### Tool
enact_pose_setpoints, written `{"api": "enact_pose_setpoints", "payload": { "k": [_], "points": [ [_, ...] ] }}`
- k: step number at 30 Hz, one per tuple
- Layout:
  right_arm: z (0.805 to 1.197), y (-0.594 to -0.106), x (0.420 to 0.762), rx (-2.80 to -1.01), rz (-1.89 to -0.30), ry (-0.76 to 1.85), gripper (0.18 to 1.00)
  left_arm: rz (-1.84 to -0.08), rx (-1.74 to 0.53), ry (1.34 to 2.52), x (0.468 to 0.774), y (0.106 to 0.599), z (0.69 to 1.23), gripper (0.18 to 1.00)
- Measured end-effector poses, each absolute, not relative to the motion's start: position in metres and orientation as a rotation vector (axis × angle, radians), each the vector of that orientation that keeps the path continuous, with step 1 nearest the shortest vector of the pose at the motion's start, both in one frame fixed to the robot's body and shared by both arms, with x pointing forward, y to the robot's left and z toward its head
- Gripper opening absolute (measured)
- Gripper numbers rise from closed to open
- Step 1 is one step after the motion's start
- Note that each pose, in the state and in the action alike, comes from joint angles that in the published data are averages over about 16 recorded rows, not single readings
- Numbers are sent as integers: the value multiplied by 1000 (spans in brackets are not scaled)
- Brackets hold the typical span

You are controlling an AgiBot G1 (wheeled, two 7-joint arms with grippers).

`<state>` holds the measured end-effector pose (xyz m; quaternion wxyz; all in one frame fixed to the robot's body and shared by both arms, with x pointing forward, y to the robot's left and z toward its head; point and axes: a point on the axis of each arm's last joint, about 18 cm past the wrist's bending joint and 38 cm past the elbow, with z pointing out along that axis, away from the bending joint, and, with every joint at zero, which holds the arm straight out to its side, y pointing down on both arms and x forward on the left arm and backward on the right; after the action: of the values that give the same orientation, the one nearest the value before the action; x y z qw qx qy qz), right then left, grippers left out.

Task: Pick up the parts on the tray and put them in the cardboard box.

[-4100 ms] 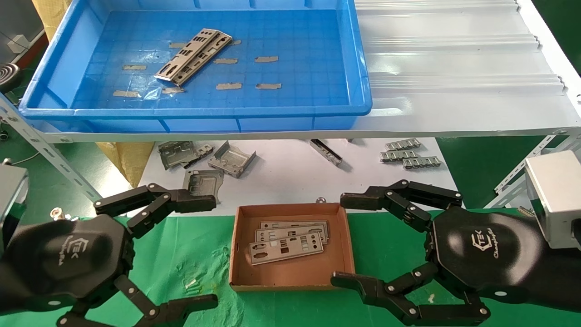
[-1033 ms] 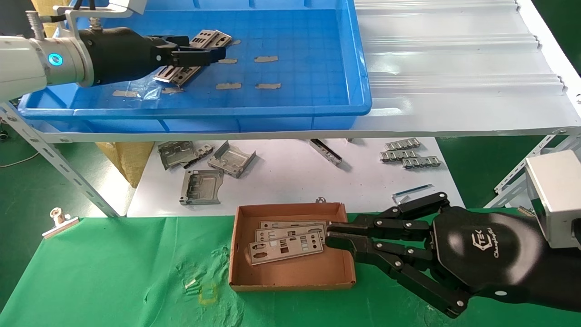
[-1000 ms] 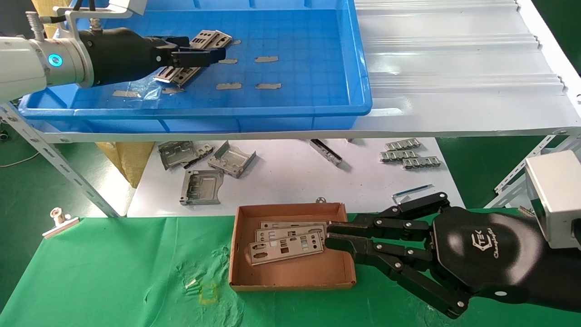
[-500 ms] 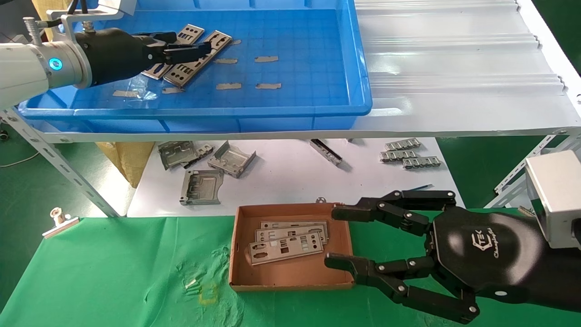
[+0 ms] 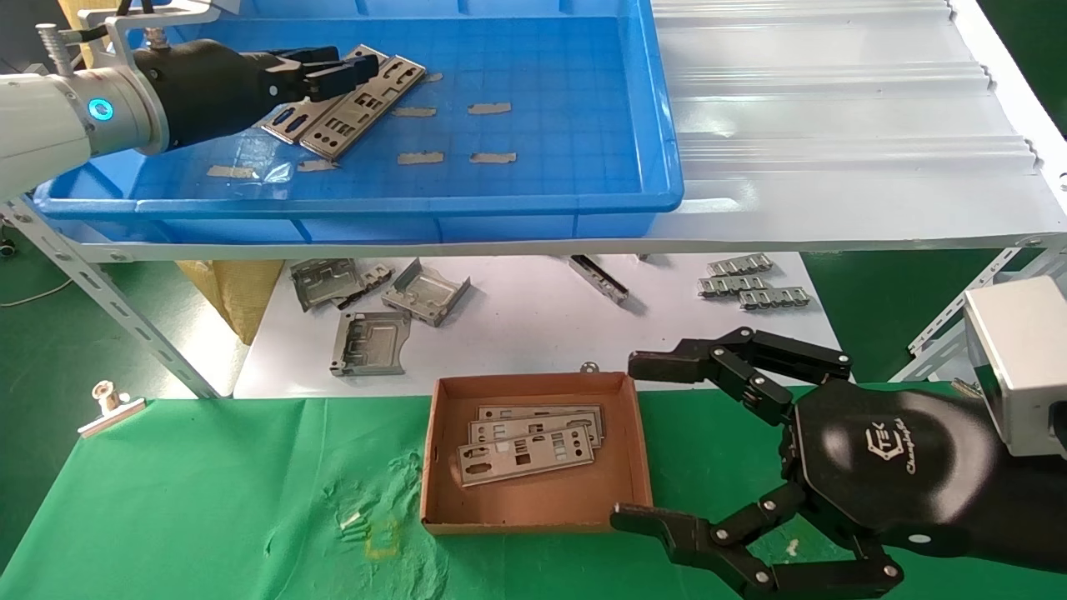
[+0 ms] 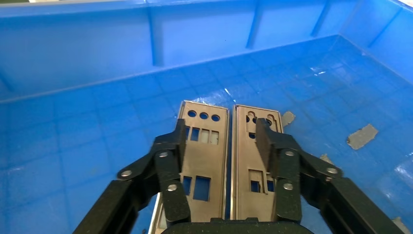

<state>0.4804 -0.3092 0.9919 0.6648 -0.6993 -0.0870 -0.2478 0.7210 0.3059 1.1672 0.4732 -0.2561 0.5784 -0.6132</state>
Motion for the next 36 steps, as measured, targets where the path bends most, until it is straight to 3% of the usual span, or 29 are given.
{"api": "enact_pose_setpoints", "payload": {
  "k": [6,14,36],
  "points": [
    [992,-309,480,-1579,-560,-196,881,-1448,-601,1417,721,307,1171,564],
    [992,-309,480,-1579,-560,-196,969,-1381,-596,1421,724,309,1171,565],
    [992,-309,480,-1579,-560,-196,1000,-1306,-697,1329,739,319,1173,907]
  ]
}}
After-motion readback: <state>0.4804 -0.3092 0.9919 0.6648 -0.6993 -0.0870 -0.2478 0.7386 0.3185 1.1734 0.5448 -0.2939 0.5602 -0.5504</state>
